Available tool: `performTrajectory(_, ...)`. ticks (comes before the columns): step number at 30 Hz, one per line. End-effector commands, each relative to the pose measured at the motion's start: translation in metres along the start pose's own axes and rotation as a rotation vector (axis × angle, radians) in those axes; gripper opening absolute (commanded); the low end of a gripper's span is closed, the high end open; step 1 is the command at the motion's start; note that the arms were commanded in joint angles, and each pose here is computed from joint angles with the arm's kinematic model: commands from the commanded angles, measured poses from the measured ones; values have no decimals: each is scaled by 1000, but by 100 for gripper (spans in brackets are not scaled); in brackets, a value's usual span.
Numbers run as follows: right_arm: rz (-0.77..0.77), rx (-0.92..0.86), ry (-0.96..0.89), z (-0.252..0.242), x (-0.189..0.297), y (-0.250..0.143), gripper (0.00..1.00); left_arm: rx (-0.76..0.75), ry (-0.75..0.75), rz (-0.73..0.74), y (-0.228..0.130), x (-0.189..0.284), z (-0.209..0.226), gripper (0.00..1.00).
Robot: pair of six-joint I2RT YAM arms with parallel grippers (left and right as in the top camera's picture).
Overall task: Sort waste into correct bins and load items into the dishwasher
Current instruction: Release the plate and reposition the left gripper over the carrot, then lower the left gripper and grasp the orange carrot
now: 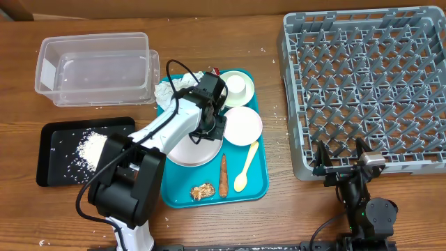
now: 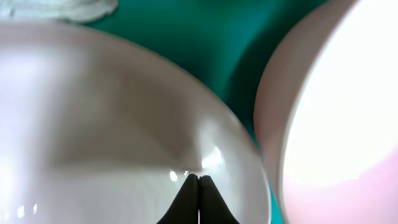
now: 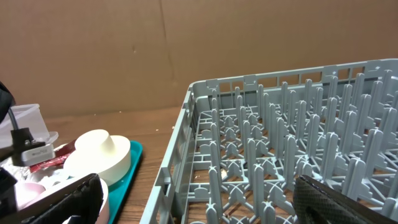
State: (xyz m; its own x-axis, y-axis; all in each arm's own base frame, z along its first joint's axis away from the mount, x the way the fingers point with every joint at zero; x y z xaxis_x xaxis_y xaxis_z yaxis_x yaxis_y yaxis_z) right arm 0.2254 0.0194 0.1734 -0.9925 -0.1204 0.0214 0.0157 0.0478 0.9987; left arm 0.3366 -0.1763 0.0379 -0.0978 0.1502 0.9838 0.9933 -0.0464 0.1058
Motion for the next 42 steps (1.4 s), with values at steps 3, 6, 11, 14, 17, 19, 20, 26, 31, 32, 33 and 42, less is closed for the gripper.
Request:
performTrajectory(3,-2,4,-6,-1,0,-2,100,-14,27,-31,23,39,-7,8)
performTrajectory(6,-2,4,-6,-1,0,-2,100,40,65,-5,23,63,-5,13)
performTrajectory(11,-2,4,-6,-1,0,-2,100,114,74,111,2,93,-7,29)
performTrajectory(14,-2,4,-6,-1,0,-2,100,125,11,239,-23,97,-18,49)
performTrajectory(17,-2,4,-6,-1,0,-2,100,116,25,343,-50,92,-22,49)
performTrajectory(19,-2,4,-6,-1,0,-2,100,101,31,385,-64,85,-26,49)
performTrajectory(20,-2,4,-6,-1,0,-2,100,92,34,404,-74,77,-32,49)
performTrajectory(26,-2,4,-6,-1,0,-2,100,74,34,375,-88,46,-50,49)
performTrajectory(31,-2,4,-6,-1,0,-2,100,143,130,339,-88,38,-35,49)
performTrajectory(32,-2,4,-6,-1,0,-2,100,152,144,339,-90,36,-32,49)
performTrajectory(33,-2,4,-6,-1,0,-2,100,158,146,343,-92,34,-31,49)
performTrajectory(42,-2,4,-6,-1,0,-2,100,75,114,348,-109,7,-37,47)
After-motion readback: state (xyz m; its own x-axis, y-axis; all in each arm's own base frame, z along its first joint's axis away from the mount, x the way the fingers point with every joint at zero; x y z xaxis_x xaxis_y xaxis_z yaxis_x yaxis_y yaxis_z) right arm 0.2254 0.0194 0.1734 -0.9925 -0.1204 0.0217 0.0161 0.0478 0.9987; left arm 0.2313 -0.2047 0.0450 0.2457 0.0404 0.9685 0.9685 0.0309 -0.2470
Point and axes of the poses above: each gripper's point midway between its finger pads, its own x axis back along the fingers, its own z axis along the line the jaws close on, y = z × x, the point moved 2 cm from there along x, back along the fingers, and after that the axes turned 11 degrees about x, right-handed, at the moved point
